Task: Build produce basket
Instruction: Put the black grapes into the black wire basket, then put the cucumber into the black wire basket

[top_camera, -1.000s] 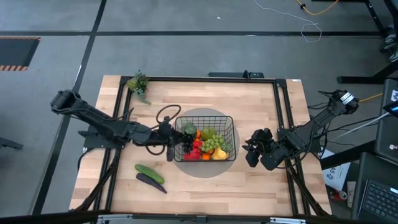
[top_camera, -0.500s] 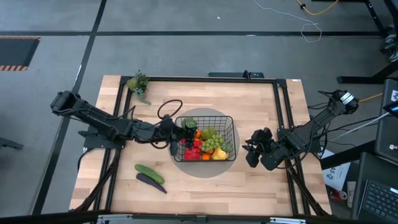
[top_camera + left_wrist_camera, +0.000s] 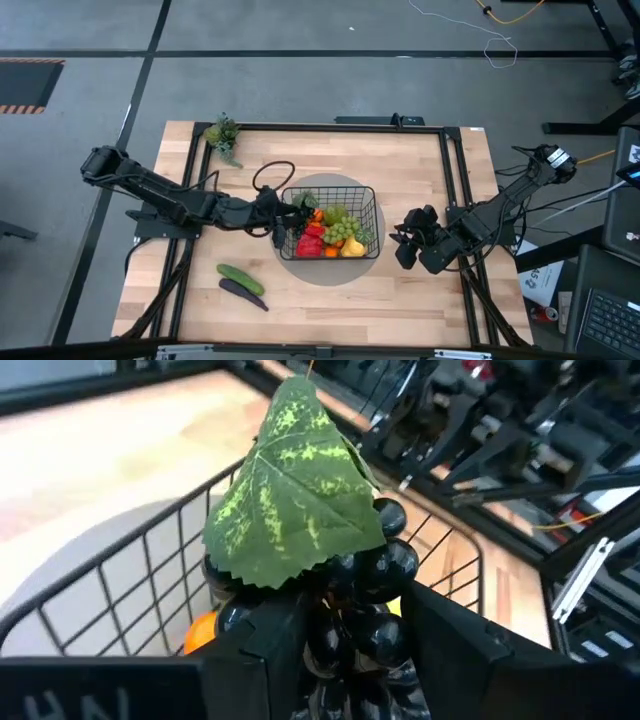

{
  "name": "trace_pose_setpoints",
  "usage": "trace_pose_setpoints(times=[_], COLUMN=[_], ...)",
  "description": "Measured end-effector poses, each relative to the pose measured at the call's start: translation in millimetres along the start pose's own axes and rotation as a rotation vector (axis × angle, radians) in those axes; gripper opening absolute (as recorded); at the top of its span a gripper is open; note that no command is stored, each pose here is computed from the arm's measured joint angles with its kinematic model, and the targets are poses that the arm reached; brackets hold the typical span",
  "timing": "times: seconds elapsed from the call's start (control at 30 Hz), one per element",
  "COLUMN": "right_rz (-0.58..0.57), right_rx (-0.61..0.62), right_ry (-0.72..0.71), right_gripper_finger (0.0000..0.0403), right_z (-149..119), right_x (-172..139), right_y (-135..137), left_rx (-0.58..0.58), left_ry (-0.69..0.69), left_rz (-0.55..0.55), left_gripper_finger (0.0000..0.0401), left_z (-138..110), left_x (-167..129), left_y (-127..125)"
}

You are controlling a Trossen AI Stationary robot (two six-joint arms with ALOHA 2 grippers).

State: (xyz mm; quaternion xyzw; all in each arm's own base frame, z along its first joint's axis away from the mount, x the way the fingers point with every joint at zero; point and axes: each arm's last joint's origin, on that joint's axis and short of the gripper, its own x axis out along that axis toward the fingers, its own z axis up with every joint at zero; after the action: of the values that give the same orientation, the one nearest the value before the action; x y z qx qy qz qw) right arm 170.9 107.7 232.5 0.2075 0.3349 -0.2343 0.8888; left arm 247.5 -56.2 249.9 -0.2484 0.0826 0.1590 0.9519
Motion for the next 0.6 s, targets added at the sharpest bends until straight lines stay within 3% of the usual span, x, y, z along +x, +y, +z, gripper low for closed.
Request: trace_pose_setpoints(times=[0.1, 0.27, 0.43, 0.6], right_rz=[0.0, 0.005, 0.005, 0.014], right_rx=[0.0, 0.004, 0.008, 0.016], right_ry=[0.0, -0.001, -0.011, -0.018], right_gripper_finger=[0.0136, 0.0136, 0.0136, 0.0136], right_z=[0.0, 0.1, 0.5, 1.1], right_x=[0.0, 0.0, 0.0, 0.0], right_y=[0.0, 0.5, 0.8, 2.0], left_rx=[-0.03, -0.097, -0.154, -0.116], left_ry=[0.011, 0.138, 0.023, 0.075], left_rz=[0.001, -0.101, -0.018, -0.115], left_gripper_finger=[0.0159, 0.0158, 0.0157, 0.0157], left_z=[-0.9, -3.3, 2.1, 5.1], left_x=[0.0, 2.8, 3.1, 2.4], left_y=[0.5, 3.3, 3.9, -2.8])
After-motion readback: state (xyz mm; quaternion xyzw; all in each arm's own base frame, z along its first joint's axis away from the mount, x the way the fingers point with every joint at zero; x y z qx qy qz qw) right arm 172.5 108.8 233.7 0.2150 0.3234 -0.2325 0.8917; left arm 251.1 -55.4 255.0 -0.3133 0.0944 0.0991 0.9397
